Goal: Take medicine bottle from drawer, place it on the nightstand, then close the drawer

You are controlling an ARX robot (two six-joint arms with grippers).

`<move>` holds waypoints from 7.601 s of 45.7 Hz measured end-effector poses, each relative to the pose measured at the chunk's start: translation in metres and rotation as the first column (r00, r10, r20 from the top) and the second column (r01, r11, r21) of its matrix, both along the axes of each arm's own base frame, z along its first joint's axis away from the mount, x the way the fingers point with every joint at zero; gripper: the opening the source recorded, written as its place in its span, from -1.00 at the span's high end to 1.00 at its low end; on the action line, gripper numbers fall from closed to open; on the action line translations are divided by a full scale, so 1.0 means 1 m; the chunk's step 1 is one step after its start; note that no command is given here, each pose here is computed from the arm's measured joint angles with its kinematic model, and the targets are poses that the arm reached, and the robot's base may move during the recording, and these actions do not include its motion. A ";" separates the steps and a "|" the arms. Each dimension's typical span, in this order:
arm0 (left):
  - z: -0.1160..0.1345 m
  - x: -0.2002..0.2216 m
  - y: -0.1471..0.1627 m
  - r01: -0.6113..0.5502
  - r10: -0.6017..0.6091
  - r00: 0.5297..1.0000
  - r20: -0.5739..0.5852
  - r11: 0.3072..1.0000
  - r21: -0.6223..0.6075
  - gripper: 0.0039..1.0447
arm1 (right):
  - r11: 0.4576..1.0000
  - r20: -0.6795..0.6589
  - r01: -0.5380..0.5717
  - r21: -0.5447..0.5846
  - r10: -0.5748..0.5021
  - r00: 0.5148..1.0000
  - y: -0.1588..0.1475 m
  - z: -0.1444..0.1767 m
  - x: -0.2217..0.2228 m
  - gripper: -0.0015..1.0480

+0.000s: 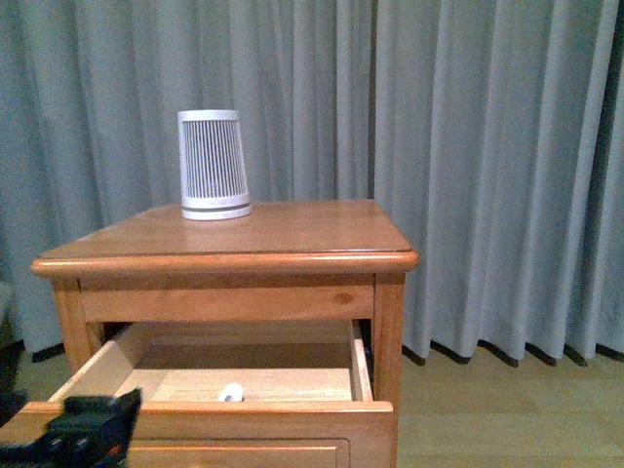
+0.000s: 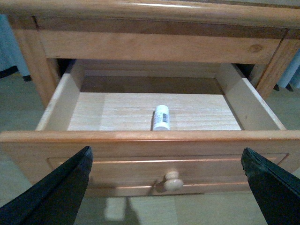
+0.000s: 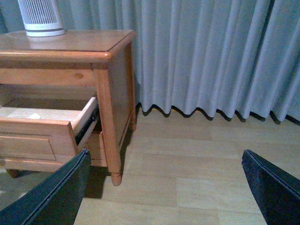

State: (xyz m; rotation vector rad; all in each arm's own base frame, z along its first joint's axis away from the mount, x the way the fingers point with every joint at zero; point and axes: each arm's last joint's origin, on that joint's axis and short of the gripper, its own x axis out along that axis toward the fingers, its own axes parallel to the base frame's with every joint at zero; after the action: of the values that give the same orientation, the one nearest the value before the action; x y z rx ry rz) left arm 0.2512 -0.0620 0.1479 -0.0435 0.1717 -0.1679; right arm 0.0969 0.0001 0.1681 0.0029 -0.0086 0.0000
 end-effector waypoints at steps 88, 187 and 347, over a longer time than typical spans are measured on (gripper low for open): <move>0.018 -0.154 0.062 -0.166 0.160 0.971 0.177 0.986 0.019 0.94 | 1.000 0.000 0.001 0.000 -0.001 1.000 0.000 0.000 0.000 -0.87; 0.018 -0.154 0.062 -0.169 0.162 0.971 0.176 0.985 0.021 -0.88 | 0.992 -0.642 -0.045 -0.117 -0.041 0.766 0.088 -0.058 0.238 -0.87; 0.018 -0.154 0.062 -0.167 0.161 0.971 0.176 0.986 0.021 -0.88 | 0.993 -0.178 0.120 0.016 -0.115 0.977 0.088 0.084 0.140 0.43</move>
State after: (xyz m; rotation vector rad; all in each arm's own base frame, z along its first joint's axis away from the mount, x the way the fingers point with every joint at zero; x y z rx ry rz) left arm 0.0974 -0.0003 0.1662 -0.0071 -0.0036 -0.0031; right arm 0.2371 0.0878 0.2522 0.0285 0.1691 -0.1185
